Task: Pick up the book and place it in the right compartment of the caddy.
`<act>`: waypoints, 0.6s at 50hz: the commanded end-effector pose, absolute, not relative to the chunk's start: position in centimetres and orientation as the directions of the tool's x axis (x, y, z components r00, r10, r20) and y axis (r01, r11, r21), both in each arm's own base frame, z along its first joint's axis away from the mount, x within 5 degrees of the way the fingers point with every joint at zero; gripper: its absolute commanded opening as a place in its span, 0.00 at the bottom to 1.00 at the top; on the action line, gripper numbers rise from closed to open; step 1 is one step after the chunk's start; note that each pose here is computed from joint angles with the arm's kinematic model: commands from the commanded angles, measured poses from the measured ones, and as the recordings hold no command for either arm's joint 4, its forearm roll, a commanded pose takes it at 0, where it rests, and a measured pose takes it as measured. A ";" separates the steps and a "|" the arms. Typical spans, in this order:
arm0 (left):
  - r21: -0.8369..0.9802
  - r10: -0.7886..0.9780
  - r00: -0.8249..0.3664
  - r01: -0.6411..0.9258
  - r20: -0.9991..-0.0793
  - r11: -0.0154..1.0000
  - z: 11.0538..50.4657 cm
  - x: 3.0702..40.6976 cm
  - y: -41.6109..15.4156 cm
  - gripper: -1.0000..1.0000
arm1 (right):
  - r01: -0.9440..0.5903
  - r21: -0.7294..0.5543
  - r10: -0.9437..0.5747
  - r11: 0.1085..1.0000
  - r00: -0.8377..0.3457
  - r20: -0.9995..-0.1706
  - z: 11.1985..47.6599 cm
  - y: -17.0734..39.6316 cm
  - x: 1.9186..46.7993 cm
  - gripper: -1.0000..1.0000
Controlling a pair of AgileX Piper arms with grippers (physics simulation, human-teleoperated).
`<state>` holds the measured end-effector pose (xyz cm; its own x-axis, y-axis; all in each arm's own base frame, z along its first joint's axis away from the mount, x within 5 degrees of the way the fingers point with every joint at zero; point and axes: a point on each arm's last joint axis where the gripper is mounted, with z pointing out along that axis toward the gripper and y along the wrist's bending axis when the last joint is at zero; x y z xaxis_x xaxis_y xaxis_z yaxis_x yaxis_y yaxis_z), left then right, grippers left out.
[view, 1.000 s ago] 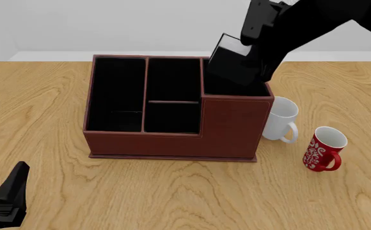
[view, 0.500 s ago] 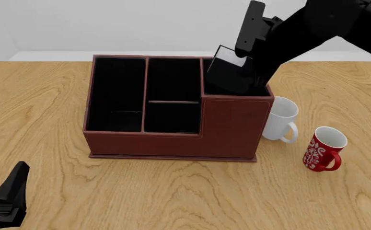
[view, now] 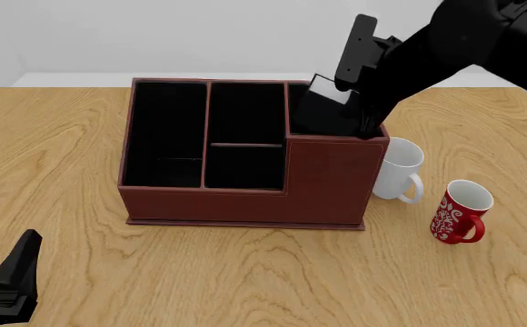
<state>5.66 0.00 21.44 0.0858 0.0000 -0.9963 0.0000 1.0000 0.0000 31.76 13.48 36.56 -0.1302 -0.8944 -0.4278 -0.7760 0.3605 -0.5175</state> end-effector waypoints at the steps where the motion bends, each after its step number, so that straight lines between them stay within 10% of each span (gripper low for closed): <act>1: 0.000 0.000 0.086 0.000 -0.996 1.000 21.4 5.7 0.0 1.00 | -0.761 -0.515 -0.881 0.394 -0.153 -0.447 36.6 13.2 31.9 0.00; 30: 0.000 0.000 0.086 0.000 -0.996 1.000 21.4 5.7 0.0 1.00 | -0.759 -0.502 -0.874 0.415 -0.179 -0.451 35.4 13.3 33.0 0.00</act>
